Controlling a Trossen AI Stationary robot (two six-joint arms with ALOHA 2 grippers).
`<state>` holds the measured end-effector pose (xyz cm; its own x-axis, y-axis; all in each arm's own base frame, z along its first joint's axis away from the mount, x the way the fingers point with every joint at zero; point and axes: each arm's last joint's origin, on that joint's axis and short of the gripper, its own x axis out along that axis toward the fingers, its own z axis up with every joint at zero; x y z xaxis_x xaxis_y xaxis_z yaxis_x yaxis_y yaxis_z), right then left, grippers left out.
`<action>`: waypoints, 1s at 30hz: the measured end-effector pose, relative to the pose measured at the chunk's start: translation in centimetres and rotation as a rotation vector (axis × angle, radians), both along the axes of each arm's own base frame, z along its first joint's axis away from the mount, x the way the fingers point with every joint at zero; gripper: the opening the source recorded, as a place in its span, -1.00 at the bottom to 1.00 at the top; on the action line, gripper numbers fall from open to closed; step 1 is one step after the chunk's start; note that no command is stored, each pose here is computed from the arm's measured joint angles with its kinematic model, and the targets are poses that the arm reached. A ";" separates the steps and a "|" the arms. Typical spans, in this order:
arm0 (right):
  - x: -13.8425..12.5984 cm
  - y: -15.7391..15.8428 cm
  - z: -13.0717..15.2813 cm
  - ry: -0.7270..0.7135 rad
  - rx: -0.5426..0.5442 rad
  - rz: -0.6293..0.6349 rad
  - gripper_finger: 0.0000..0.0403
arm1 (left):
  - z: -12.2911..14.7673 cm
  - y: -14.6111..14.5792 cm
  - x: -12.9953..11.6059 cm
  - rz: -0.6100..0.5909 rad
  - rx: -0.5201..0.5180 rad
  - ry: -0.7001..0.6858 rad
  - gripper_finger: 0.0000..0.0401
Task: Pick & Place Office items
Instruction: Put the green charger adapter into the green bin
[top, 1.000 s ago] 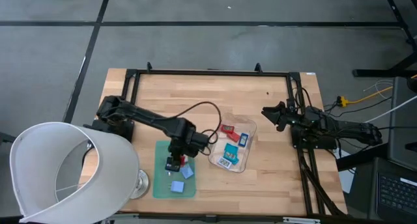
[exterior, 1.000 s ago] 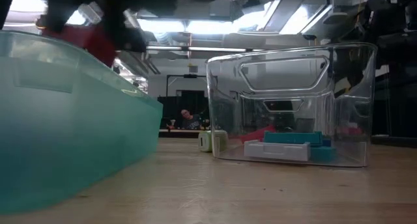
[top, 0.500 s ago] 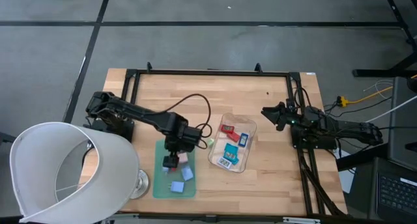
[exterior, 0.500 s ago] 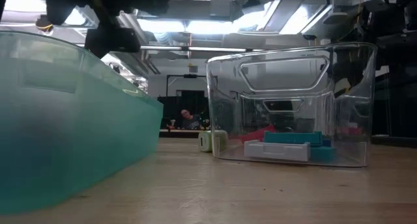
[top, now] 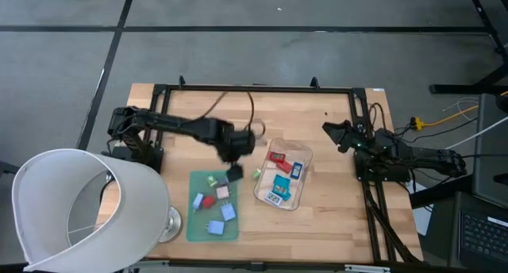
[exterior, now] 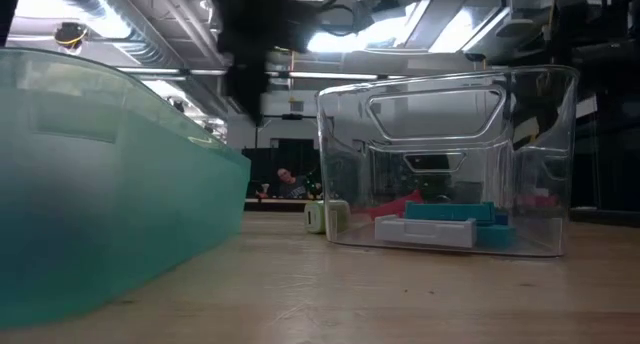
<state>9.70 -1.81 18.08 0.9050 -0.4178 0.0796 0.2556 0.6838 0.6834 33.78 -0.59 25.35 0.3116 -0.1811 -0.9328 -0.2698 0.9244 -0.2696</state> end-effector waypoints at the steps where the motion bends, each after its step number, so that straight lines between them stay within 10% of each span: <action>1: 0.0 0.0 0.2 -0.015 -0.005 -0.015 0.00 | 0.1 0.9 0.4 0.020 0.017 -0.045 0.45; 7: -0.1 -0.1 0.3 -0.029 0.000 -0.057 0.00 | -0.5 6.0 2.0 0.115 0.141 -0.169 0.45; 14: 0.0 0.0 0.3 -0.036 0.008 0.011 0.00 | -6.7 9.8 2.2 0.258 0.070 0.101 0.41; 30: 0.0 0.1 0.3 -0.048 0.039 0.028 0.00 | -8.6 3.8 5.9 0.162 -0.141 -0.042 0.40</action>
<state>9.70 -1.74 18.35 0.9119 -0.3963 0.1070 0.2035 0.6628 0.7206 39.67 3.23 16.70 0.3855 -0.2530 -0.8873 -0.3976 0.8222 -0.4072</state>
